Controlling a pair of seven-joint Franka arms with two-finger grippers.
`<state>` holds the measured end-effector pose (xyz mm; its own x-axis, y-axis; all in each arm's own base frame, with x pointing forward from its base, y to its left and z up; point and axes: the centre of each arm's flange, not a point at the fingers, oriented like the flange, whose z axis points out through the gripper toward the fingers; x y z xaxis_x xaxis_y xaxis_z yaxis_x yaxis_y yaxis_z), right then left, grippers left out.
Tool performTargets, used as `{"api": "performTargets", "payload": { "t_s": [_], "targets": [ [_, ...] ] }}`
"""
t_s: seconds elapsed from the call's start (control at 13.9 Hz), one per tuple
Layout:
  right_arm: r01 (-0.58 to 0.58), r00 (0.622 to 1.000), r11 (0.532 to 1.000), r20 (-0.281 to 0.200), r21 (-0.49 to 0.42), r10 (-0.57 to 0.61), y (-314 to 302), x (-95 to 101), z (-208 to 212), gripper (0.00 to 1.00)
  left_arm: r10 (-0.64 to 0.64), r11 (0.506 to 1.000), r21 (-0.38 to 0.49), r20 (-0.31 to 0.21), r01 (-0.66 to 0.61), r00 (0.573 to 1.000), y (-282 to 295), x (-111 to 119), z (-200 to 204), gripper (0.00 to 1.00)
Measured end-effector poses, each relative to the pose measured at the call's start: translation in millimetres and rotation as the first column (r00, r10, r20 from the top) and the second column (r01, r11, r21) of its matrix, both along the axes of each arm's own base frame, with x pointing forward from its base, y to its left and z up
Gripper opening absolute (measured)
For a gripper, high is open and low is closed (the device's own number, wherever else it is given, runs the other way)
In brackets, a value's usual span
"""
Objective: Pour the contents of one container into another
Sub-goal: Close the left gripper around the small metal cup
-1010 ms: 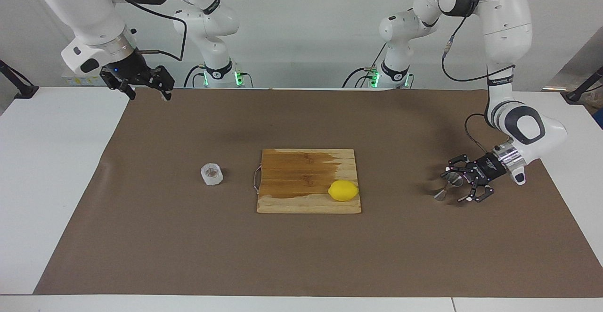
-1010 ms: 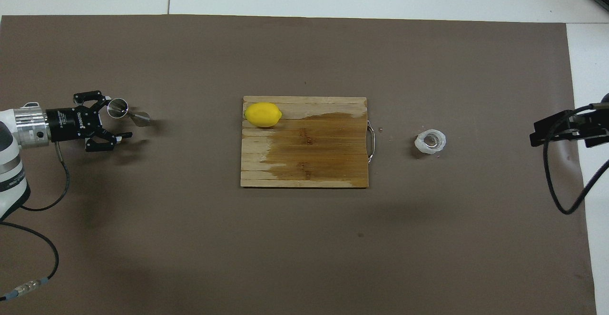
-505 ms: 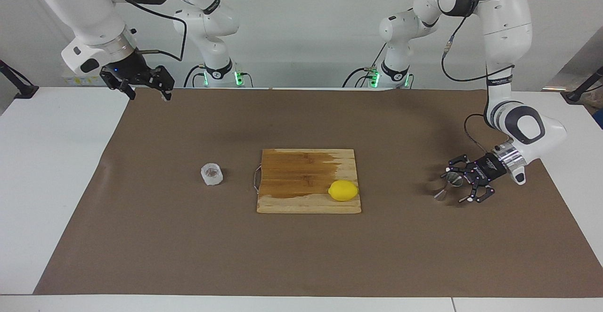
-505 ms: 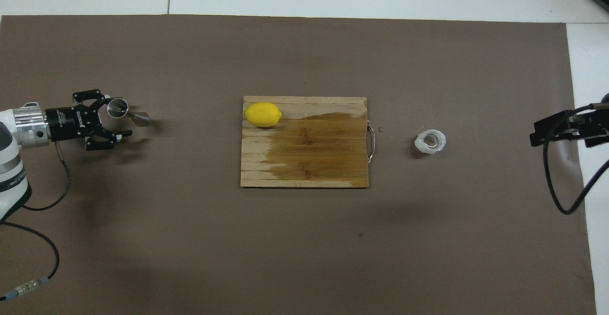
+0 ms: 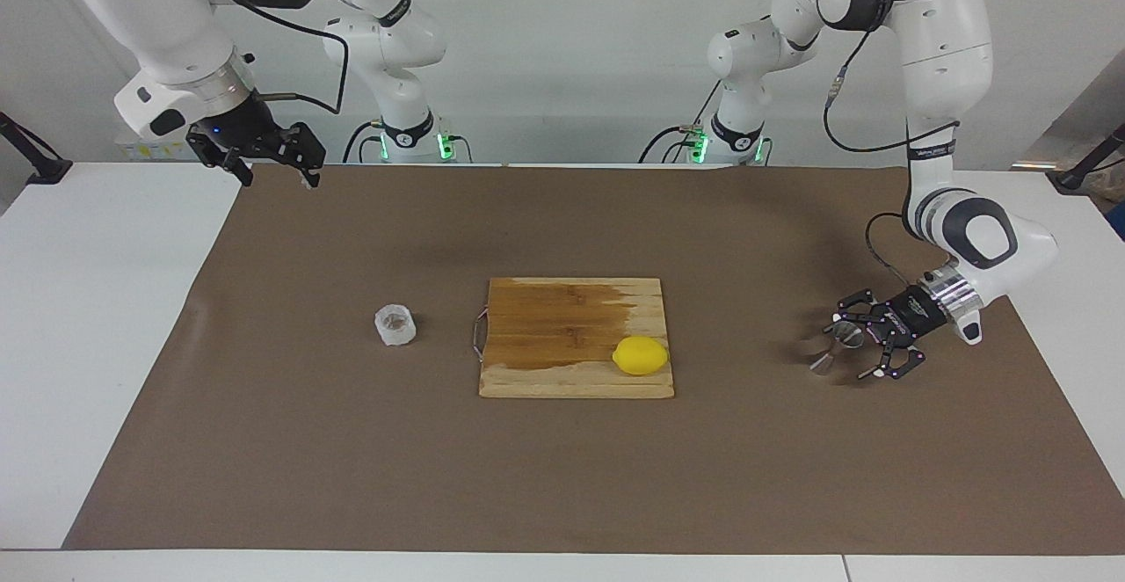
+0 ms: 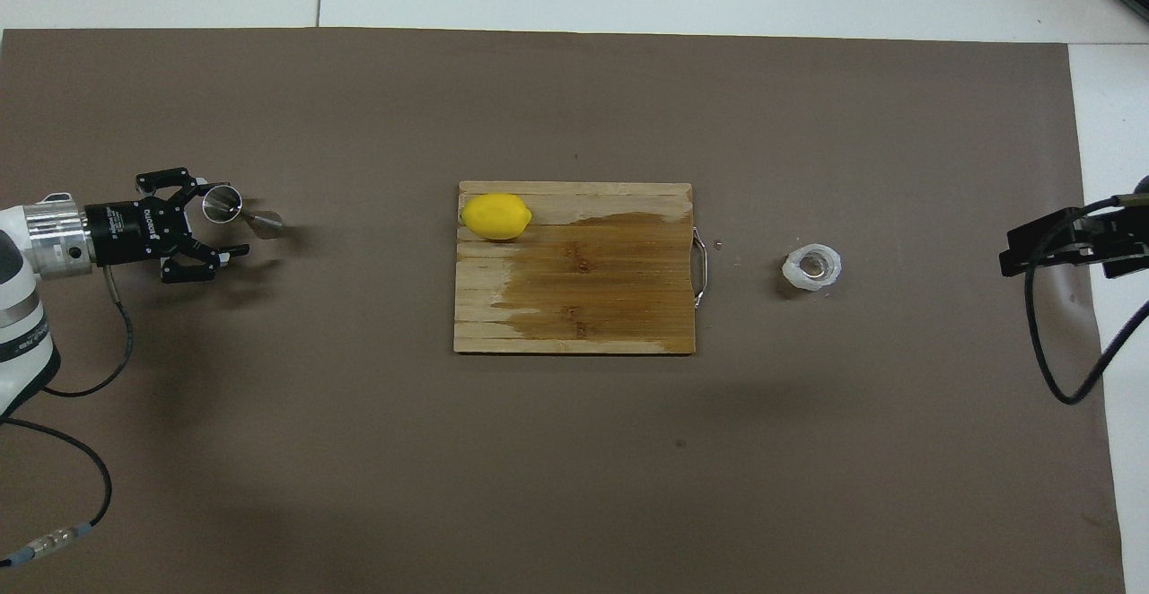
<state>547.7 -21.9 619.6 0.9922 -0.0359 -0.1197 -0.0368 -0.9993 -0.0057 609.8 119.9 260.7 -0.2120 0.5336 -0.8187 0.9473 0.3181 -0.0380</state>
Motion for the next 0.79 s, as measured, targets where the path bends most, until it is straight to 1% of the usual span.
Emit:
{"api": "performTargets", "payload": {
  "t_s": [0.36, 0.79],
  "targets": [
    [0.000, 1.000, 1.000, 0.000, 0.000, 0.000, 0.0, 0.0, 0.0, 1.00, 0.009, 1.000, -0.010, 0.004, -0.009, 1.000, -1.5, 1.1, 2.0, 1.00],
    [0.000, 1.000, 1.000, 0.000, 0.000, 0.000, 0.0, 0.0, 0.0, 1.00, 0.009, 1.000, -0.027, 0.021, -0.009, 1.000, -11.8, 1.9, 13.2, 0.99]
  ]
}}
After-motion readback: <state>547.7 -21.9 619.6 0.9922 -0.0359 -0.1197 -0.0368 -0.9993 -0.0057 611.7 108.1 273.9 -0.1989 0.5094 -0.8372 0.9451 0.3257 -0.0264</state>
